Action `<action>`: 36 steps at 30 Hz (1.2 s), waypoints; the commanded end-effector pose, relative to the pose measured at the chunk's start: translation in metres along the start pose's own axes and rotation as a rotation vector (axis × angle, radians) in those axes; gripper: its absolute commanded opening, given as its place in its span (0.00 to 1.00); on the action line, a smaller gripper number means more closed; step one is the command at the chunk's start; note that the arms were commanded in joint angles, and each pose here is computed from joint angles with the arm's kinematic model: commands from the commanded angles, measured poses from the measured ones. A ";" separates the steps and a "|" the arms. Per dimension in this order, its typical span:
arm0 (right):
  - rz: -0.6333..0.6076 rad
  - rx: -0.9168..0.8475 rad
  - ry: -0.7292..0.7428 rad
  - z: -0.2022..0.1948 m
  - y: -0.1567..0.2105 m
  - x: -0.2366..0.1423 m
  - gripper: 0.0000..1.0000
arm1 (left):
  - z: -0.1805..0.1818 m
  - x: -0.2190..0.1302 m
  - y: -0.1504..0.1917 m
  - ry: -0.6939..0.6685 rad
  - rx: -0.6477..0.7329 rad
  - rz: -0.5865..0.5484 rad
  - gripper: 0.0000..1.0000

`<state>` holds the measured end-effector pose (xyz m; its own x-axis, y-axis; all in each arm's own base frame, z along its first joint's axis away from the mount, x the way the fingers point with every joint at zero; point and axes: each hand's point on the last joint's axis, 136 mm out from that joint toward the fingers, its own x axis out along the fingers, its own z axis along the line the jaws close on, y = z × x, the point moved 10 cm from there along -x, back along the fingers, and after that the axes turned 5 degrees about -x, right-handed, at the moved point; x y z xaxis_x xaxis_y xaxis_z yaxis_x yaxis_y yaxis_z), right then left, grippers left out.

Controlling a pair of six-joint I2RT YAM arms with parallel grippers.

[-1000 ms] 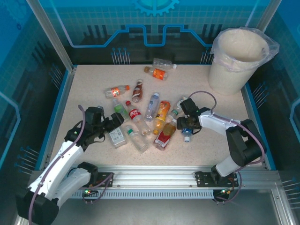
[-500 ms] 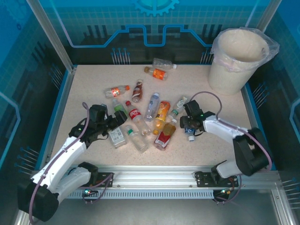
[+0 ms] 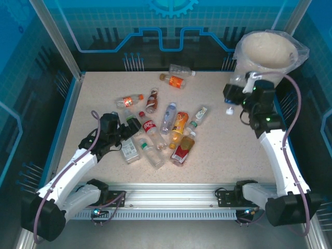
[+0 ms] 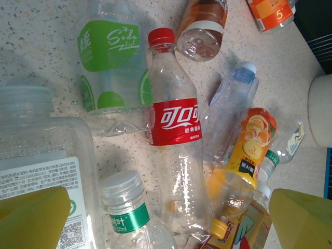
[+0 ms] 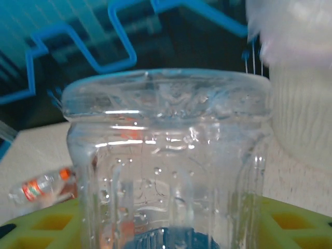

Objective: Put the plastic bottles in the bin

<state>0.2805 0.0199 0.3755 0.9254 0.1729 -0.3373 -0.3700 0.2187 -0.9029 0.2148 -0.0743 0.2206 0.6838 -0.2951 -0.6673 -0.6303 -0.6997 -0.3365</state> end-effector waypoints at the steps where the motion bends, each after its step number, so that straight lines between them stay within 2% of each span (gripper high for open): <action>1: -0.077 0.074 -0.050 -0.010 -0.043 0.006 0.48 | -0.008 -0.003 -0.003 0.043 -0.027 -0.022 0.99; 7: -0.178 0.265 0.010 -0.048 -0.100 0.036 0.49 | -0.005 -0.001 0.000 0.044 -0.039 -0.008 0.99; 12: -0.222 0.432 0.077 -0.073 -0.127 0.077 0.52 | -0.003 0.000 0.002 0.036 -0.044 0.004 0.99; 16: -0.291 0.596 0.150 -0.093 -0.133 0.107 0.56 | 0.001 0.003 0.004 0.020 -0.047 0.010 0.99; 24: -0.432 0.856 0.302 -0.113 -0.138 0.135 0.61 | 0.004 0.006 0.005 -0.010 -0.042 0.022 0.99; 30: -0.424 0.924 0.395 -0.117 -0.144 0.147 0.71 | 0.008 0.006 0.005 -0.038 -0.035 0.004 0.99; 36: -0.496 0.940 0.536 -0.103 -0.143 0.153 0.81 | 0.015 0.008 0.008 -0.074 -0.040 0.006 0.99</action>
<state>0.4827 -0.0914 0.4239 0.8772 -0.4065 -0.2557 0.2426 0.8346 -0.4945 0.2147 -0.0732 0.2116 0.6765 -0.2765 -0.6826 -0.6133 -0.7247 -0.3142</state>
